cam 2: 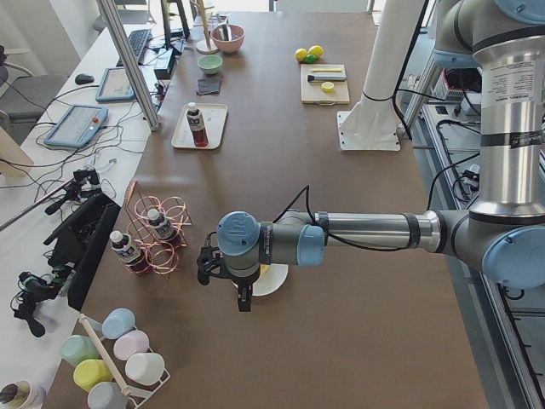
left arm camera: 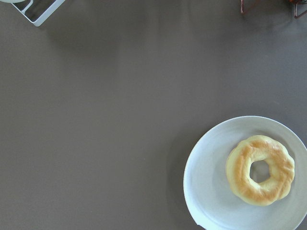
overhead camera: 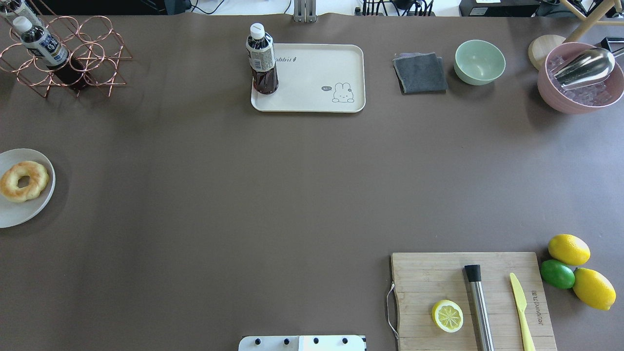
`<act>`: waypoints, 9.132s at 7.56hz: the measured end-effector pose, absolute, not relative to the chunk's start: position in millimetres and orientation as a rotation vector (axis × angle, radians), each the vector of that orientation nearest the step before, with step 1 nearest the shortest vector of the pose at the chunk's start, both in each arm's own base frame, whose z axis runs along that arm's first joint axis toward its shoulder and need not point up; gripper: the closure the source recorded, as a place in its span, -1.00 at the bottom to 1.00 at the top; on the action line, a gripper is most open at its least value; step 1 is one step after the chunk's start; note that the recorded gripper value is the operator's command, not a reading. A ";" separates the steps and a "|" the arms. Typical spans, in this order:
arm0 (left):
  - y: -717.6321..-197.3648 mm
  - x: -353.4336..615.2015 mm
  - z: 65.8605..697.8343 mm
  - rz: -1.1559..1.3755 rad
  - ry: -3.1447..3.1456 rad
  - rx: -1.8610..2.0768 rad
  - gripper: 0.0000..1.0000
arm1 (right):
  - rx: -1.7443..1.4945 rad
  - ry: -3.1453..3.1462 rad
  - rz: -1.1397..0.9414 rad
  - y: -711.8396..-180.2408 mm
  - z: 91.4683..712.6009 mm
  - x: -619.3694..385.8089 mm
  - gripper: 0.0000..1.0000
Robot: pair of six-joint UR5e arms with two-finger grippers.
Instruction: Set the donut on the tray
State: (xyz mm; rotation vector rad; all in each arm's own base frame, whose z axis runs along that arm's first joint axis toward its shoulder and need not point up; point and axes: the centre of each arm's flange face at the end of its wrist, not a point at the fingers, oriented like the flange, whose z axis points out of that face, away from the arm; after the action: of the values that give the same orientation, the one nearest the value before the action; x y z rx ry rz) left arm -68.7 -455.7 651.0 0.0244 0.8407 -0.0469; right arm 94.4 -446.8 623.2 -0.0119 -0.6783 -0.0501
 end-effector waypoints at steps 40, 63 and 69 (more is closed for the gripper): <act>-478.0 90.6 704.3 0.206 1.044 0.195 1.00 | -0.005 -0.743 -0.034 -446.2 620.0 93.5 -1.00; -387.5 553.7 84.7 -0.198 1.009 0.042 1.00 | -0.061 -1.160 0.352 -405.1 315.1 -320.9 0.25; -388.8 554.2 79.3 -0.203 1.014 0.042 1.00 | -0.060 -1.141 0.341 -383.8 316.3 -351.6 0.23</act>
State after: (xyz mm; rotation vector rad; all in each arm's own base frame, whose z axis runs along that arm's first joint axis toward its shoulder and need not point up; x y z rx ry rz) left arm 554.2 -388.8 79.3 0.0416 1.0140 -0.2030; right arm -351.6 -383.8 316.3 -0.0604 -1.1410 0.3412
